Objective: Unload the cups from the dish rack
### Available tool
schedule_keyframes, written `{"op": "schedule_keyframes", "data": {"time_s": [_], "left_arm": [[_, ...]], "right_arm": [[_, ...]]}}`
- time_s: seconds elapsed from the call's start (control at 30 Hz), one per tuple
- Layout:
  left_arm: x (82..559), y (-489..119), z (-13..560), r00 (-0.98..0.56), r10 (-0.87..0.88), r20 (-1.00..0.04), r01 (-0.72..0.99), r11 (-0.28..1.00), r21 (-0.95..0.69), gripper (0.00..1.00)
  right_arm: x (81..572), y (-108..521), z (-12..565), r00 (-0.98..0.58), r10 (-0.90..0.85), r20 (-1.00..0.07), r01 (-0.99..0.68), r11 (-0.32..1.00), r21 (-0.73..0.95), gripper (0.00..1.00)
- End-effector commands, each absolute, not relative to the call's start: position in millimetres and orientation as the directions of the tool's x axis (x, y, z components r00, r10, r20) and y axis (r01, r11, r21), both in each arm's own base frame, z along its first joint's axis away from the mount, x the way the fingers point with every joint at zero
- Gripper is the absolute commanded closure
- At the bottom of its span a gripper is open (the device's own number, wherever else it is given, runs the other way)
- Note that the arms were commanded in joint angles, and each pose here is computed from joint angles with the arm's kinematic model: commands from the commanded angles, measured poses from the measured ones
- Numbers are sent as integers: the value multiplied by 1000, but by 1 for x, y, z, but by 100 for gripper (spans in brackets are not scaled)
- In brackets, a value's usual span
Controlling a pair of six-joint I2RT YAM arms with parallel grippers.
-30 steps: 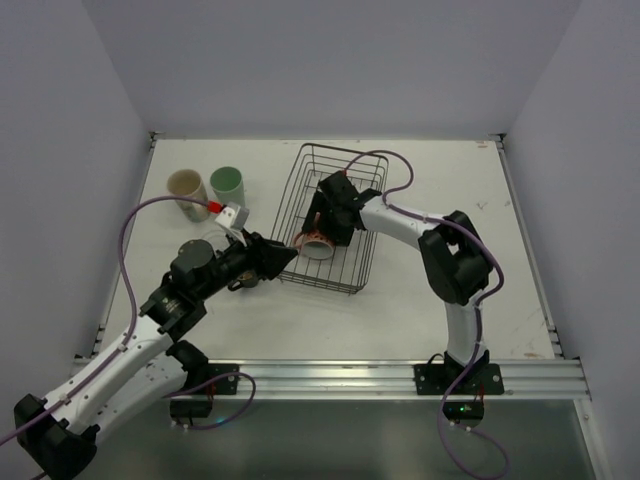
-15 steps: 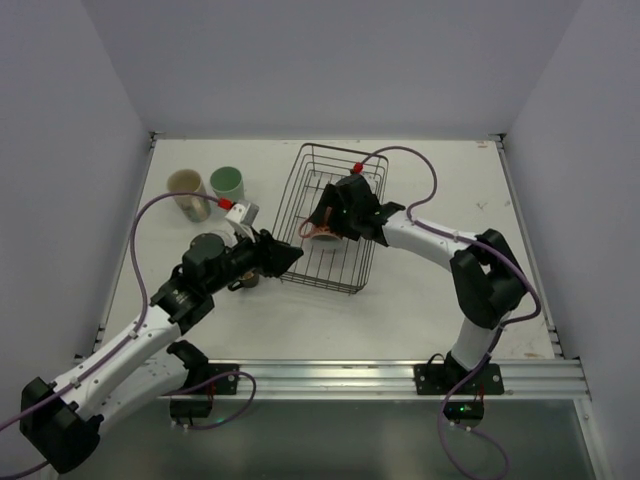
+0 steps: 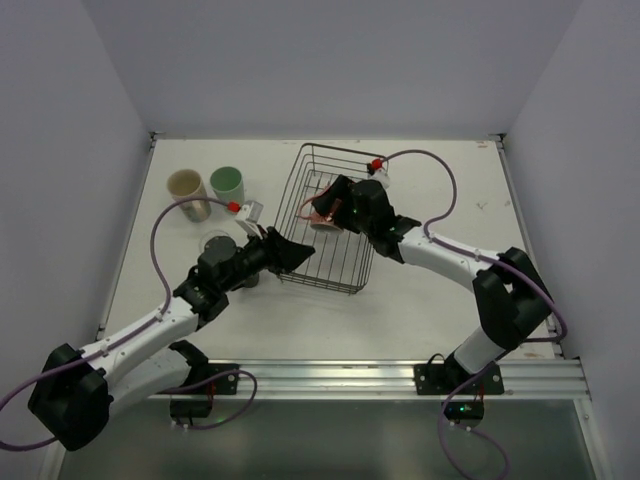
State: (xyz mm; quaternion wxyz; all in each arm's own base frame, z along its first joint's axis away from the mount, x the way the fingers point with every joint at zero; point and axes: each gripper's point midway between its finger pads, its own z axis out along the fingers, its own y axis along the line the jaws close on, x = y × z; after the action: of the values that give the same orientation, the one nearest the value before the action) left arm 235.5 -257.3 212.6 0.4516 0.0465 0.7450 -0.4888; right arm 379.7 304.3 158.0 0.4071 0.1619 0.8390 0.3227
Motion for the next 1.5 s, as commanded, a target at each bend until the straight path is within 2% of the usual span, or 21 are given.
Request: {"op": "schedule_keyframes", "data": {"time_s": [0.0,0.23,0.43,0.57,0.83,1.1,1.2,1.47], "left_arm": [[250,-260,247,-514,-539,-667,520,423,-742,49],[269,-267,246,-499,-580,-643,497,416,-761,47],[277,-273,258,-468,-606,-643,535,384,-752,35],[278,-282,269,-473,-618,-628,568,330,-753,34],[281,-290,275,-445,-613,-653,612,324,-721,34],[287,-294,284,-432,-641,-634,619,300,-726,38],[287,-294,292,-412,-661,-627,630,290,-720,40],[289,-299,306,-386,-687,-615,652,268,-709,45]], "right_arm": [[383,316,250,-497,684,-533,-139,544,828,69],[362,311,282,-476,710,-519,-250,456,854,69],[352,313,289,-481,709,-515,-317,407,857,70],[348,315,295,-472,718,-512,-363,371,855,70],[346,322,290,-505,711,-489,-367,336,867,70],[345,322,282,-517,715,-471,-351,325,878,72],[341,326,274,-549,701,-456,-346,306,887,76],[332,332,260,-577,683,-448,-343,295,892,76]]}}
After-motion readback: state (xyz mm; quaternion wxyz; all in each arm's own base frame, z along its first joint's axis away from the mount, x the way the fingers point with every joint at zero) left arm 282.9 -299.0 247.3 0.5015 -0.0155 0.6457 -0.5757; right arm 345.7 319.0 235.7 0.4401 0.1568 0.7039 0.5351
